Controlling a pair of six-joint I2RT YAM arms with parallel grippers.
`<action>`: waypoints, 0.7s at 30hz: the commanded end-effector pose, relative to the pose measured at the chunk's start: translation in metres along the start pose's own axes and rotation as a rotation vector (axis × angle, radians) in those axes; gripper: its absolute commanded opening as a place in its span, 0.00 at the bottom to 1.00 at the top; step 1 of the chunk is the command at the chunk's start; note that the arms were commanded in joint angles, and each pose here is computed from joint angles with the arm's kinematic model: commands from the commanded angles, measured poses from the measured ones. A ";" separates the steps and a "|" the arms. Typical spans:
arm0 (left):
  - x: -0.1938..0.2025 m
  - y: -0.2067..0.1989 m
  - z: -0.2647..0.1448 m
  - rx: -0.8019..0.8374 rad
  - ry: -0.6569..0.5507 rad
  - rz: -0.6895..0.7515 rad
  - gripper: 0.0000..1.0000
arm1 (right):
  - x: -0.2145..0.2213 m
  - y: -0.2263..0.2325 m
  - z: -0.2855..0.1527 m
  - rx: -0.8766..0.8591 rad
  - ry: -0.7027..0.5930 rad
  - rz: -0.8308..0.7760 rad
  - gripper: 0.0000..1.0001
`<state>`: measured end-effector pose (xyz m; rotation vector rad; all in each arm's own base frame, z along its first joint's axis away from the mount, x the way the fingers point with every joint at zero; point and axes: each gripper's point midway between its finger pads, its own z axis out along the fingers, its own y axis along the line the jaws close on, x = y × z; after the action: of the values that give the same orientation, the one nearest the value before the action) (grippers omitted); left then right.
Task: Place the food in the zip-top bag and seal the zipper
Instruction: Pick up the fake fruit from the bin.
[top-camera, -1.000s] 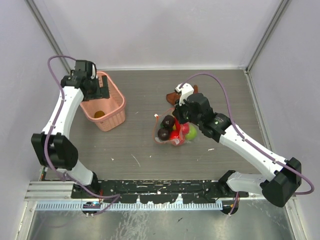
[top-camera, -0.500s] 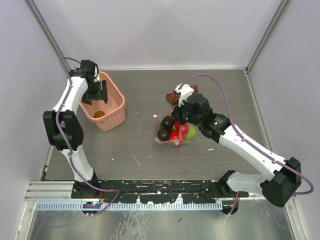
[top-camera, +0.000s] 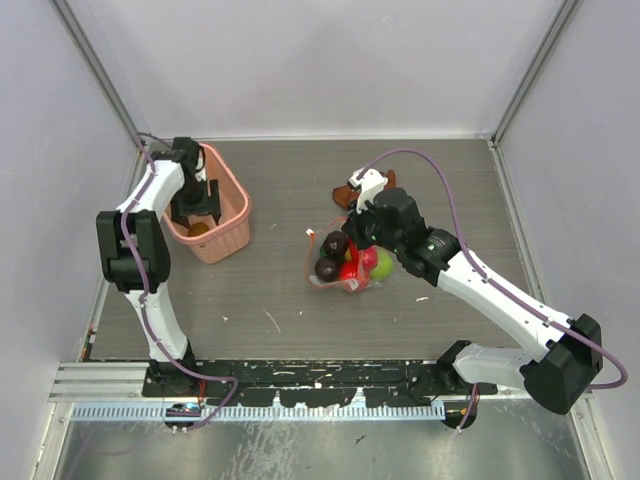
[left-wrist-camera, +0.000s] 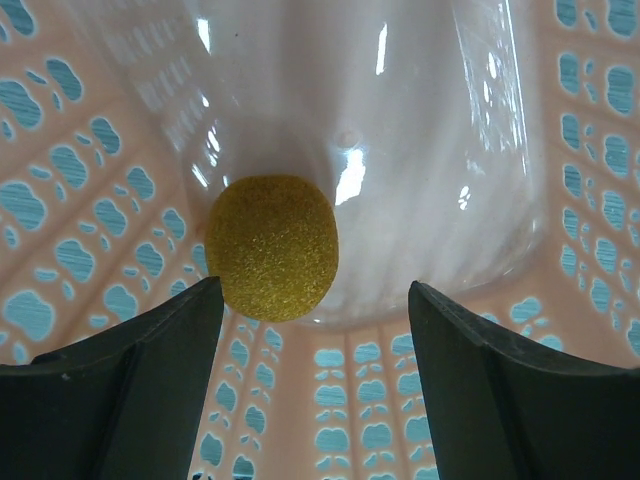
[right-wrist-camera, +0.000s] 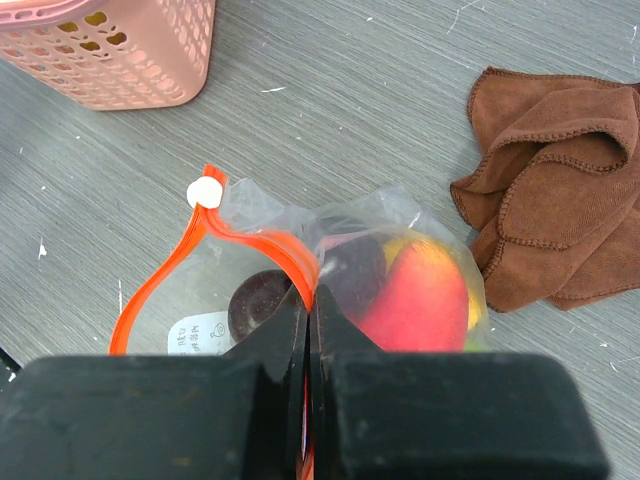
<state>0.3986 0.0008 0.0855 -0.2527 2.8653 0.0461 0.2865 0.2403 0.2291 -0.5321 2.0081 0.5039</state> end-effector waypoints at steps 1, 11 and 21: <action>-0.005 0.003 0.005 -0.020 -0.035 -0.057 0.76 | -0.025 0.003 -0.006 -0.016 -0.093 -0.006 0.00; 0.016 0.000 0.031 -0.015 0.031 -0.099 0.75 | -0.024 0.004 -0.007 -0.020 -0.106 0.004 0.00; 0.023 -0.007 0.038 0.014 0.067 -0.111 0.69 | -0.024 0.003 -0.008 -0.017 -0.110 0.006 0.00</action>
<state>0.3833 -0.0035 0.0396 -0.4038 2.9332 0.0427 0.2864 0.2403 0.2248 -0.5290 2.0008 0.5078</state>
